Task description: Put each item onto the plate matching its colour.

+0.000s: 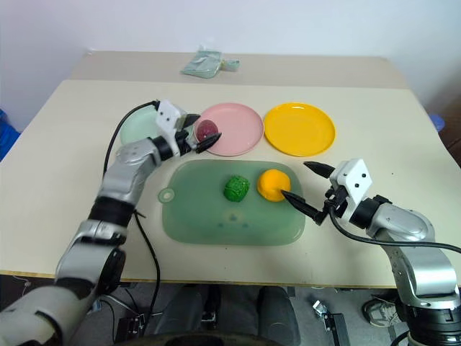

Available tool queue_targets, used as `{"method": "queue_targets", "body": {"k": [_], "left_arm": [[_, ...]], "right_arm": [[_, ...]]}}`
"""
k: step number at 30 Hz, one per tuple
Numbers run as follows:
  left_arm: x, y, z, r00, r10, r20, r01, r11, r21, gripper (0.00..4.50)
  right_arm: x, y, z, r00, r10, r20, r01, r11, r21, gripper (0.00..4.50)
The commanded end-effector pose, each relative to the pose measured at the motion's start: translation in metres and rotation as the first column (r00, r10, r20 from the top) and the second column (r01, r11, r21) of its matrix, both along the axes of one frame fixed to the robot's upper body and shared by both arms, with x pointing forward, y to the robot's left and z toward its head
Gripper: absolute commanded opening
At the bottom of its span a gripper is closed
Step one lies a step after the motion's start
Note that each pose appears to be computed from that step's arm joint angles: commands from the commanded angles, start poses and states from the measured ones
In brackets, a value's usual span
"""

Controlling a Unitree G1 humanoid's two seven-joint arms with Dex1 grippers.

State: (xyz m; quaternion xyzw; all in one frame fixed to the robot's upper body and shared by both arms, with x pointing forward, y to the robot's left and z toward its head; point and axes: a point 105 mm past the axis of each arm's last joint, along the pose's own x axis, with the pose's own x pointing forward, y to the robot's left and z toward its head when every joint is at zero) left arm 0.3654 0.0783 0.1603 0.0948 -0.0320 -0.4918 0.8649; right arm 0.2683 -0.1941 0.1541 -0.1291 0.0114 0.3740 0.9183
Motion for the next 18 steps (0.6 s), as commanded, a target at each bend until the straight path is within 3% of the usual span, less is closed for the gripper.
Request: {"method": "queue_targets", "body": {"k": [1, 10, 13, 17, 18], "left_arm": [[-0.031, -0.027, 0.003, 0.98, -0.196, 0.019, 0.194, 0.978, 0.083, 4.47], [-0.047, -0.057, -0.029, 0.952, -0.295, -0.087, 0.306, 0.932, 0.195, 4.47], [-0.044, -0.057, -0.031, 0.957, -0.273, -0.094, 0.287, 0.939, 0.19, 3.75], [-0.036, -0.045, -0.028, 0.975, -0.204, -0.086, 0.217, 0.959, 0.181, 1.91], [-0.032, -0.041, -0.024, 0.98, -0.177, -0.089, 0.189, 0.971, 0.148, 1.91]], "right_arm": [[-0.002, 0.003, 0.013, 0.999, 0.018, 0.046, -0.018, 1.0, -0.001, 4.5], [-0.003, 0.002, 0.01, 0.999, 0.021, 0.042, -0.021, 1.0, -0.006, 4.5], [-0.004, 0.001, 0.009, 0.999, 0.015, 0.043, -0.014, 1.0, -0.006, 4.5], [-0.005, 0.001, 0.009, 0.999, 0.008, 0.046, -0.008, 1.0, -0.005, 4.5], [-0.005, 0.001, 0.01, 0.999, 0.005, 0.049, -0.005, 1.0, -0.004, 4.5]]}}
